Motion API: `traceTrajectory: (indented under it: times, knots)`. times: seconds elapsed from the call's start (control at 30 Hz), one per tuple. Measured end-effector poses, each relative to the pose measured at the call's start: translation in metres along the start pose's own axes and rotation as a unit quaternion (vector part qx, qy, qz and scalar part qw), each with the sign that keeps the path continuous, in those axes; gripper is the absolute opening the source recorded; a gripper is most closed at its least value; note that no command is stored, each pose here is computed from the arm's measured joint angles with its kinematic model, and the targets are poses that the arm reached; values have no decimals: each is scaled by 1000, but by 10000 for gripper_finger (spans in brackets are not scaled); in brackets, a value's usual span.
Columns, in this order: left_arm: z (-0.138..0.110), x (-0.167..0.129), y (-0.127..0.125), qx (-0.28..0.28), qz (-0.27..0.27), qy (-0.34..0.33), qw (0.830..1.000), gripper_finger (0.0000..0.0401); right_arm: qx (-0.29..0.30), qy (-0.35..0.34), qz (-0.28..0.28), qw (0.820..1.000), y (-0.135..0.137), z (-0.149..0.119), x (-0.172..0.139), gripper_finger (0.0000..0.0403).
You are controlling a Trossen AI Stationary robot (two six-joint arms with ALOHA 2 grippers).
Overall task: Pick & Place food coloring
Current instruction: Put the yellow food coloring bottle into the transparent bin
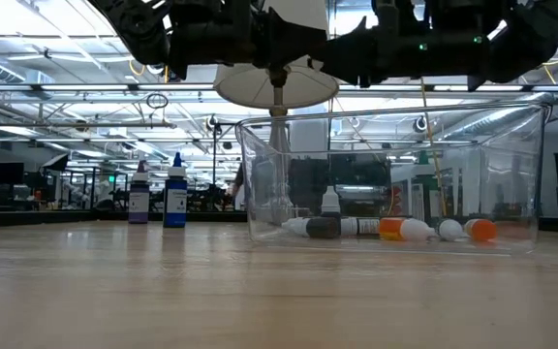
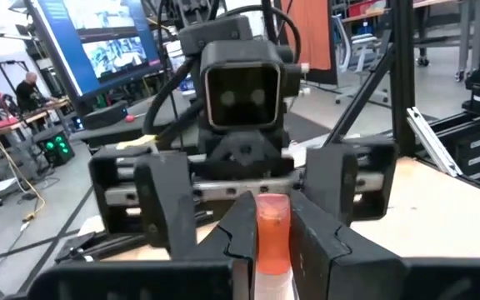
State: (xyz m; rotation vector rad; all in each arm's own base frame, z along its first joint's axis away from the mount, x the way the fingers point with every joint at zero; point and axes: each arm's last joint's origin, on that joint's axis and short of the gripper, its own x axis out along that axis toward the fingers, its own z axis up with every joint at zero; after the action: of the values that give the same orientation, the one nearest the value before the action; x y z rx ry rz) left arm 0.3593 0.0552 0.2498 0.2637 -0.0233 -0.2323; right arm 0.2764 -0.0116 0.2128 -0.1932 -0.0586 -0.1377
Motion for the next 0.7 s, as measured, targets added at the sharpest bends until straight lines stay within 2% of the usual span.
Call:
traceTrajectory:
  times: [0.2,0.33,0.43,0.57,0.7]
  knots:
    - [0,0,0,1,0,0,1000,46,-4,5,1,1000,0,-1,0,215]
    - [0,0,0,2,0,0,1000,46,-5,7,0,1000,0,-2,0,182]
    - [0,0,0,2,0,0,1000,46,-15,13,1,1000,0,-3,0,138]
    - [0,0,0,-1,-1,2,1000,46,-33,31,5,999,1,-6,0,39]
    - [-2,0,0,-10,-2,7,1000,46,-43,51,13,998,4,-8,-1,37]
